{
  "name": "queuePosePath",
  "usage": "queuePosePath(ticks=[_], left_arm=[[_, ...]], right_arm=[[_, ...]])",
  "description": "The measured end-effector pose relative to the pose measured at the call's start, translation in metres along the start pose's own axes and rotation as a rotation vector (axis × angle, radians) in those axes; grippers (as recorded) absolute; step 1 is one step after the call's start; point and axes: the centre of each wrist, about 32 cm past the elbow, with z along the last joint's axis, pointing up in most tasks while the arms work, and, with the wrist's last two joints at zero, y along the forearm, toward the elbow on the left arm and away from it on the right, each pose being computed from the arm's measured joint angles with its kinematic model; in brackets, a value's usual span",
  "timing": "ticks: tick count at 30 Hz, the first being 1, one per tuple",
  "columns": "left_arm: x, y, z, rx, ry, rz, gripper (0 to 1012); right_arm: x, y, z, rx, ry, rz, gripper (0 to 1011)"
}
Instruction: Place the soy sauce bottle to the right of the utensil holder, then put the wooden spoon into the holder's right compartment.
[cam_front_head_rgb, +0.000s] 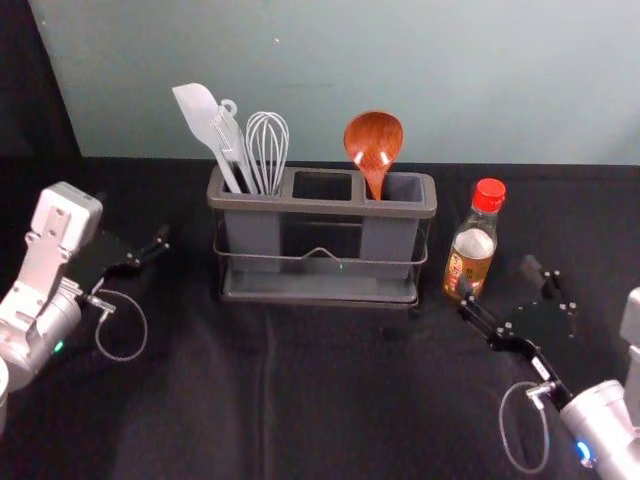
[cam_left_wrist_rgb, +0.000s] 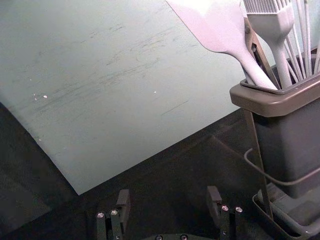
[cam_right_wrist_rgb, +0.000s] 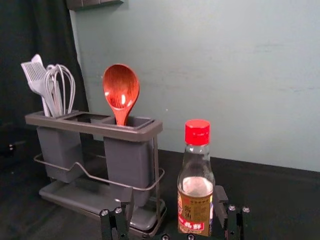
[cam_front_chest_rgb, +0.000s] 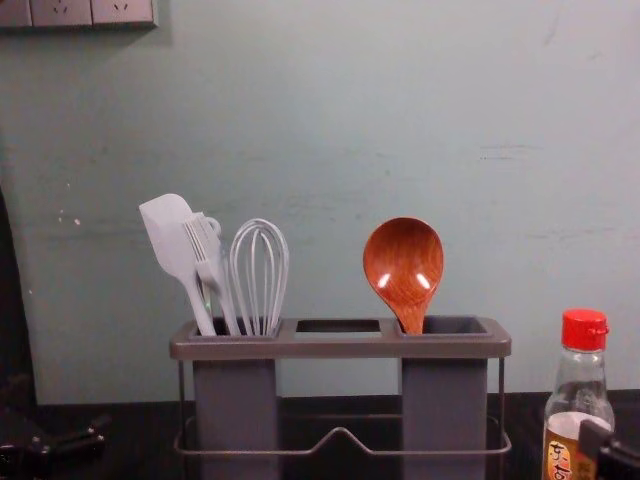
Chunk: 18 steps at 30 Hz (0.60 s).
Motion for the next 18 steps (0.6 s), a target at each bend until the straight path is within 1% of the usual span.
queuePosePath(ticks=[4, 8, 18], left_arm=[[0.0000, 0.0000, 0.0000, 0.000, 0.000, 0.000, 1005], [0.0000, 0.0000, 0.0000, 0.000, 0.000, 0.000, 1005], [0.0000, 0.0000, 0.0000, 0.000, 0.000, 0.000, 1005]], right_arm=[[-0.0018, 0.0022, -0.0049, -0.012, 0.001, -0.001, 1002], [-0.0025, 0.0039, -0.0071, -0.021, 0.004, -0.001, 1002], [-0.0029, 0.0050, -0.0079, -0.028, 0.009, 0.006, 1002]])
